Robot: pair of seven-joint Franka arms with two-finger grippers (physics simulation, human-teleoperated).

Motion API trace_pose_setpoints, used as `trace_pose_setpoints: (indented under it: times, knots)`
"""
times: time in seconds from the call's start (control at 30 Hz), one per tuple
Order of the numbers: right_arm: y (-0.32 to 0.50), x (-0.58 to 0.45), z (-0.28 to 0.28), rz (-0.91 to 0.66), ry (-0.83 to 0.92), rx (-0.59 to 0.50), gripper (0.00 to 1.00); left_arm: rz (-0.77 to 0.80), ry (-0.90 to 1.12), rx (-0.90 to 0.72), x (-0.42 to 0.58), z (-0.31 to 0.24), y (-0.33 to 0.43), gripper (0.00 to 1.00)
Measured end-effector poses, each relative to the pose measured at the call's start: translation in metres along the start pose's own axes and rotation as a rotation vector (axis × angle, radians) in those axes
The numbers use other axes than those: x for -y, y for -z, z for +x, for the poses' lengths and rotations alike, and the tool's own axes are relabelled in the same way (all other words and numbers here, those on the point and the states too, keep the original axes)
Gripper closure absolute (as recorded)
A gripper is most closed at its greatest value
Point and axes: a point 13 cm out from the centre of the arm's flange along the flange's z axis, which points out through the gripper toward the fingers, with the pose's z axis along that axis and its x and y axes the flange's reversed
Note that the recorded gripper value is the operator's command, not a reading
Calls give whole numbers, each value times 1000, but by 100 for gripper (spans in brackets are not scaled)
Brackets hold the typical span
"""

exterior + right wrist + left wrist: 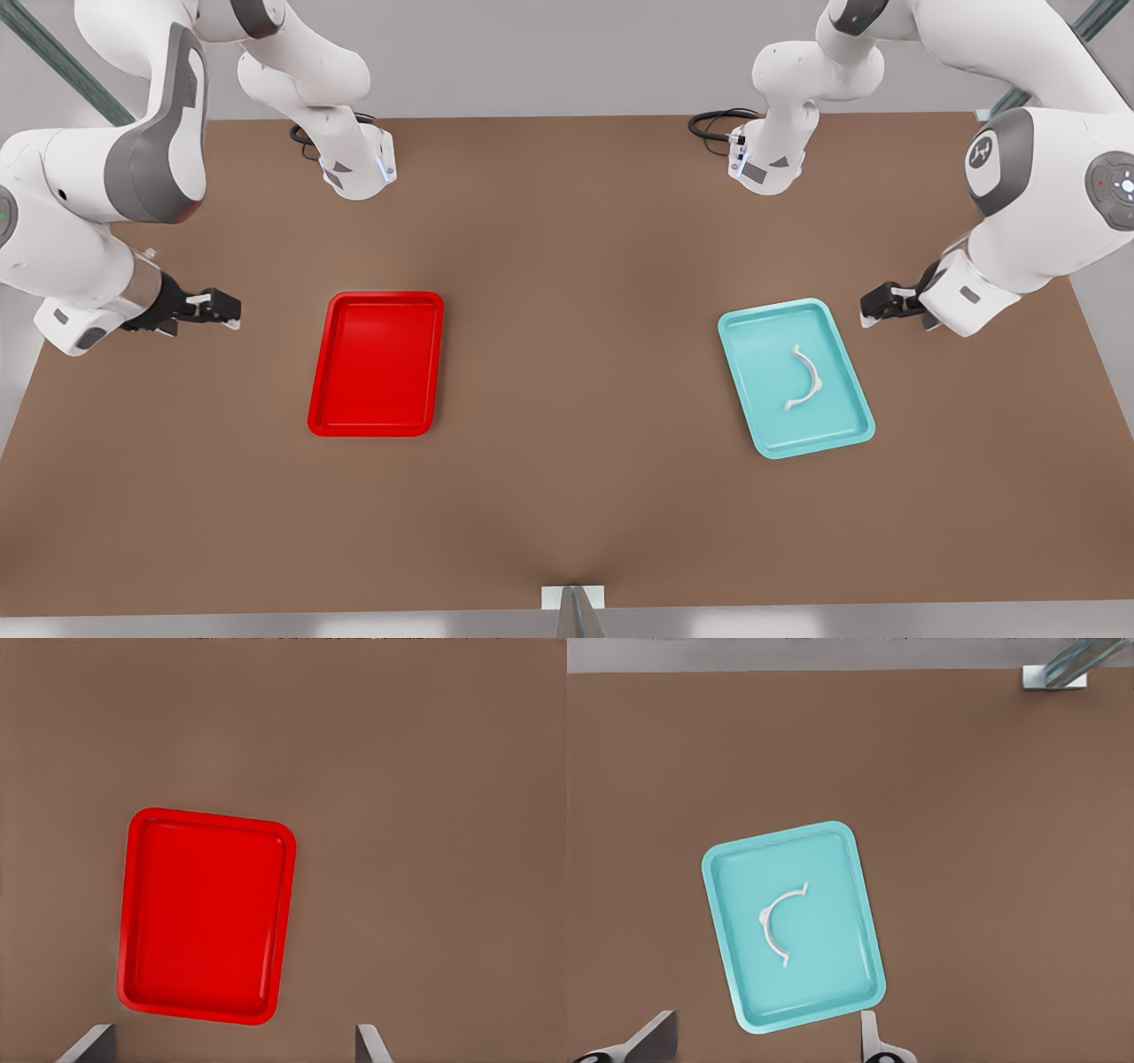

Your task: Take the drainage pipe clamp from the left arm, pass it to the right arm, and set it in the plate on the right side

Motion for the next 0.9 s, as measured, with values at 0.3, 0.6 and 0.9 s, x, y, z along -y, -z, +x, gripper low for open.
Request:
trace_pose_setpoints:
  times: [0.3,0.6,0.9]
  knots:
    - [1,0,-4,-3,27,15,0,-47,208,-174,-13,53,-232,0]
    - [1,-1,-5,-4,43,17,0,-69,488,-44,-51,83,-361,0]
    - [2,0,-5,-3,52,19,0,-91,649,-16,-75,82,-413,32]
